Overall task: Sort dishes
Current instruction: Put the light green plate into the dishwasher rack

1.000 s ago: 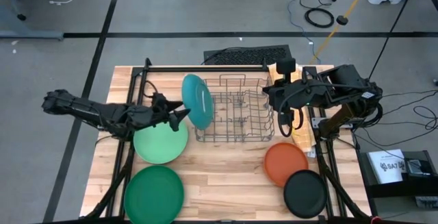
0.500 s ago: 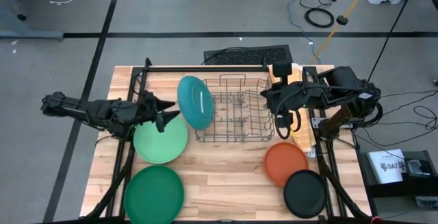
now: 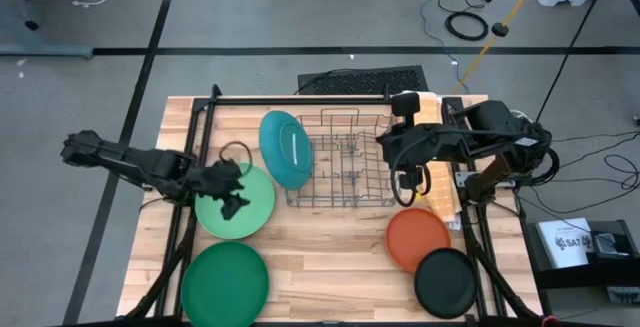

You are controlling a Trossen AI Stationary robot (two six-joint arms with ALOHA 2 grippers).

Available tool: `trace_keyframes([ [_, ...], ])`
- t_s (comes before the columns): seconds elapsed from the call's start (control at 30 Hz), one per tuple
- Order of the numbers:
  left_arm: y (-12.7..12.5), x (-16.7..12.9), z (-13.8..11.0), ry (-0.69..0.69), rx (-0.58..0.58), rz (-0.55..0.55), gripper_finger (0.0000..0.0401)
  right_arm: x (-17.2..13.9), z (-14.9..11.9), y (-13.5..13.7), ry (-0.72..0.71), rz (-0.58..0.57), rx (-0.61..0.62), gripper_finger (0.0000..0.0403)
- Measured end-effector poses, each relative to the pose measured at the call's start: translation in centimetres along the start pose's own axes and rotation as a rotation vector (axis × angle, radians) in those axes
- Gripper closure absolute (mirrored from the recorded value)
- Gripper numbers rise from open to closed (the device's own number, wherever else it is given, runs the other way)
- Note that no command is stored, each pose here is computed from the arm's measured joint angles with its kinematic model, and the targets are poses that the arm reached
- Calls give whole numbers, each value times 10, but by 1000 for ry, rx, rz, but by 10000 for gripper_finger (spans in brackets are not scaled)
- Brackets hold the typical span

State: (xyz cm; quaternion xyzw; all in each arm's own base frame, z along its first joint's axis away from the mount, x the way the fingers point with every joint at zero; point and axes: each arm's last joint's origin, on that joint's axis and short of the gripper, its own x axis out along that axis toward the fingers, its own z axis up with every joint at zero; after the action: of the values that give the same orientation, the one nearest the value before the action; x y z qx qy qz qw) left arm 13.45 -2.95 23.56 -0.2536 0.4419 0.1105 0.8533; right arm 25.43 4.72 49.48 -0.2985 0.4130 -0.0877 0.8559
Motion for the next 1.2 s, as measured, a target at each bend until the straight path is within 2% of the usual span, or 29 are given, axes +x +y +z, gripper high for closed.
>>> trace_keyframes([
  [0.17, -12, 17, -5, 138, 1, -14, 142, 5, 3, 2, 8, -1, -4, 399],
  [0.4, -31, 39, -7, 171, 1, -39, 156, 6, 5, 2, -3, -5, -2, 399],
  [0.7, -42, 68, -21, 278, 17, 55, 157, 5, 5, 2, -6, -5, -1, 399],
  [0.93, -44, 82, -26, 299, 18, 119, 157, 5, 5, 2, -7, -6, -2, 399],
  [1.2, -52, 94, -23, 260, 40, 65, 157, 5, 6, 2, -11, -7, 1, 399],
])
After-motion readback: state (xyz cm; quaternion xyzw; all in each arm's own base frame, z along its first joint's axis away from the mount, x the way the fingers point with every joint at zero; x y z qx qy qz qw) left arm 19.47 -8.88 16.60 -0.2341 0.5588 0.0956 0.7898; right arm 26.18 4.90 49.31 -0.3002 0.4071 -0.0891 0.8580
